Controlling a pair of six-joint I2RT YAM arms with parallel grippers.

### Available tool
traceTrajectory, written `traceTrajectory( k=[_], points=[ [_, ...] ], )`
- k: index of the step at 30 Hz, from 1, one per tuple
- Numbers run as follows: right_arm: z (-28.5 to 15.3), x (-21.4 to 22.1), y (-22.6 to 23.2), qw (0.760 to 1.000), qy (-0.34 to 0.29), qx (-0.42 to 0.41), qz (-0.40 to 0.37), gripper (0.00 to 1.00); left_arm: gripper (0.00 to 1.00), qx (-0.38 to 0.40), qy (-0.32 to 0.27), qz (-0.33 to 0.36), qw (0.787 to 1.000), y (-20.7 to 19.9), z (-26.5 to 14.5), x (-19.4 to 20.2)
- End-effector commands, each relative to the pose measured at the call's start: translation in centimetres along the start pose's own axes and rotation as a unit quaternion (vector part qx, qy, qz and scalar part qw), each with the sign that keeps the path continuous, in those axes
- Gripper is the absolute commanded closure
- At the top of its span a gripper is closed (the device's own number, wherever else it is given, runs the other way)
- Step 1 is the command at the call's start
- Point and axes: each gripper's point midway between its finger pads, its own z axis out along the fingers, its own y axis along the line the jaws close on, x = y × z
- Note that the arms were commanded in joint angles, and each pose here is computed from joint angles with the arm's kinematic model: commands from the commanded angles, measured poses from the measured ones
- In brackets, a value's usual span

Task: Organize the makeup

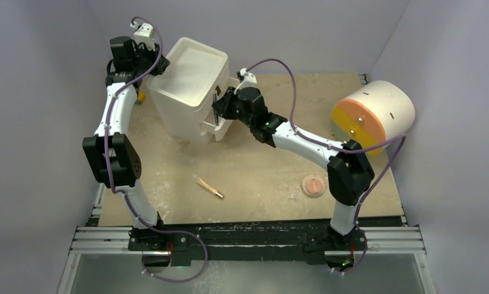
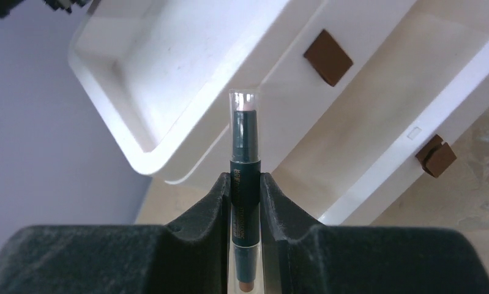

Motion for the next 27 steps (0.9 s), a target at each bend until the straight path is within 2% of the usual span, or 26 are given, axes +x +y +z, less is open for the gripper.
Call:
traceTrajectory(
  k=[1,8,16,27],
  points=[
    [-1.1,-3.3,0.2,0.991,-0.055,-0.003,0.121,1.00,1.00,0.030,0.136,-0.055,0.989,-2.5,1.2,9.2],
    [-0.6,-3.8,-4.1,0.972,-0.080,0.129,0.179,1.00,1.00,0.030,0.133,-0.056,0.989,-2.5,1.2,9.0],
    [2.3,-5.6,-4.5,0.967,-0.102,0.137,0.190,1.00,1.00,0.031,0.137,-0.057,0.988,-2.5,1.5,9.2],
    [4.7,-4.1,-7.0,0.962,-0.084,0.161,0.202,0.91,1.00,0.028,0.140,-0.058,0.988,-2.4,1.4,9.4]
  ],
)
